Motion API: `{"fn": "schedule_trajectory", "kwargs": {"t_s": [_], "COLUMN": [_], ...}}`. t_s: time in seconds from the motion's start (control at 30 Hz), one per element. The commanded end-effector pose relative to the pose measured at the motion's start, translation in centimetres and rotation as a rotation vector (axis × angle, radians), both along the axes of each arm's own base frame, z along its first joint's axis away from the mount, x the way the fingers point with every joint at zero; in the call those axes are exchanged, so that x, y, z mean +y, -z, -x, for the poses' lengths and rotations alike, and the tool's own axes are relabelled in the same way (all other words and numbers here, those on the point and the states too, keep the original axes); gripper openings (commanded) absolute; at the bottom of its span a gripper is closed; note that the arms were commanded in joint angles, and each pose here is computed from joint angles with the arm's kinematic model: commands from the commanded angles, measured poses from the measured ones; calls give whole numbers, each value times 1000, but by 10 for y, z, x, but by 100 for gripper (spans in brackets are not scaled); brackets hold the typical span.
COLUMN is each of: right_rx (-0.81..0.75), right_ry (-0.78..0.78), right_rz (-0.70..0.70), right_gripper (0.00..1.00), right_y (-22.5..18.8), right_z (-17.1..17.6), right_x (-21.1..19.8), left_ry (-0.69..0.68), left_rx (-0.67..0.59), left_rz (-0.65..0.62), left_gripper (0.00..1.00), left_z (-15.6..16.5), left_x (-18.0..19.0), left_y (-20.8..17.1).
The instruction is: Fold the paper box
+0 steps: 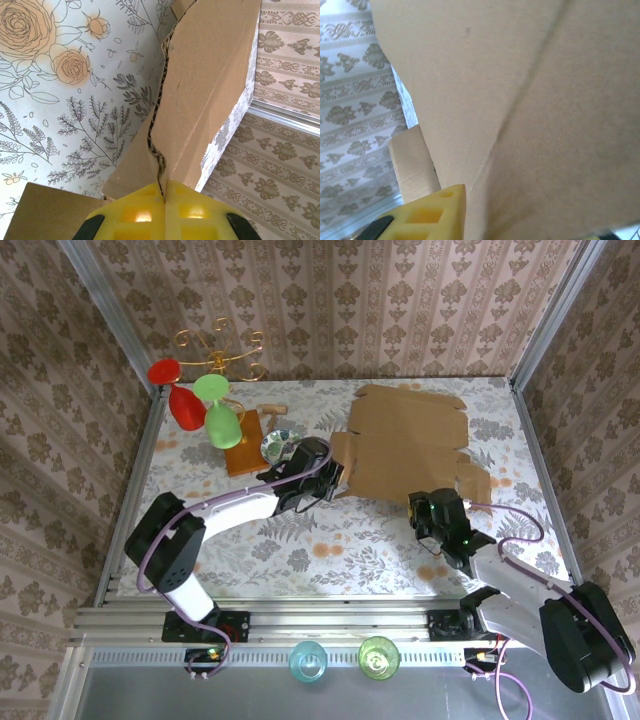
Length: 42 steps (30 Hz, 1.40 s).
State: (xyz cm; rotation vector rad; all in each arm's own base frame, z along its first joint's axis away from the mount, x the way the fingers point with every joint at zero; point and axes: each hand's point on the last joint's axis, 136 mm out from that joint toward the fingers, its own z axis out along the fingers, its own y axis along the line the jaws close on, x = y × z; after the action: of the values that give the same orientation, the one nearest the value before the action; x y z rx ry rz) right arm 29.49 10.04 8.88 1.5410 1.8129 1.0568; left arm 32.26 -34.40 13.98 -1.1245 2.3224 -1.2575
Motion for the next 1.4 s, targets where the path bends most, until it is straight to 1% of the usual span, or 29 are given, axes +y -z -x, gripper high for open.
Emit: {"fn": "schedule_trajectory", "kwargs": {"t_s": [0.0, 0.07, 0.17, 0.2, 0.23, 0.3, 0.37, 0.5, 0.63, 0.77, 0.97, 1.0, 1.03, 1.13, 1.2, 1.23, 1.3, 1.37], "right_rx": [-66, -65, -80, -100, -109, -146, -181, -268, -369, -463, -545, -544, -513, -470, -381, -377, -317, -265], "right_ry": [45, 38, 31, 27, 21, 4, -18, -54, -74, -69, -42, -34, -35, -32, -20, -16, -2, 8], "right_rz": [50, 83, 116, 135, 155, 184, 207, 239, 286, 297, 281, 262, 242, 167, 115, 92, 55, -5], "right_gripper": [13, 0, 0, 0, 0, 0, 0, 0, 0, 0, 0, 0, 0, 0, 0, 0, 0, 0], "right_y": [-33, -44, -66, -80, -90, -119, -145, -203, -269, -332, -399, -404, -400, -391, -364, -358, -330, -302], "right_z": [-13, -16, -22, -25, -28, -35, -43, -58, -63, -51, -23, -23, -25, -47, -73, -86, -114, -133], "right_x": [-10, -16, -23, -27, -29, -32, -34, -32, -30, -33, -37, -37, -35, -26, -21, -18, -14, -10], "left_ry": [-4, 9, 48, 62, 72, 87, 107, 136, 142, 123, 91, 87, 84, 80, 82, 86, 99, 120], "left_rx": [5, -12, -47, -65, -84, -127, -169, -253, -327, -380, -446, -456, -463, -489, -500, -503, -513, -515], "left_rz": [19, 16, -13, -35, -51, -92, -126, -233, -338, -389, -463, -476, -486, -508, -508, -502, -490, -472], "left_gripper": [0, 1, 38, 45, 51, 59, 63, 63, 61, 59, 57, 57, 56, 55, 55, 55, 55, 55], "left_z": [4, 4, 4, 4, 4, 3, 3, 4, 5, 4, 4, 4, 4, 4, 2, 1, -1, -2], "left_x": [5, 8, 16, 22, 26, 39, 50, 75, 97, 115, 140, 144, 147, 154, 156, 155, 153, 147], "left_y": [-16, -22, -35, -42, -48, -61, -75, -100, -121, -135, -156, -160, -162, -172, -177, -178, -185, -190]}}
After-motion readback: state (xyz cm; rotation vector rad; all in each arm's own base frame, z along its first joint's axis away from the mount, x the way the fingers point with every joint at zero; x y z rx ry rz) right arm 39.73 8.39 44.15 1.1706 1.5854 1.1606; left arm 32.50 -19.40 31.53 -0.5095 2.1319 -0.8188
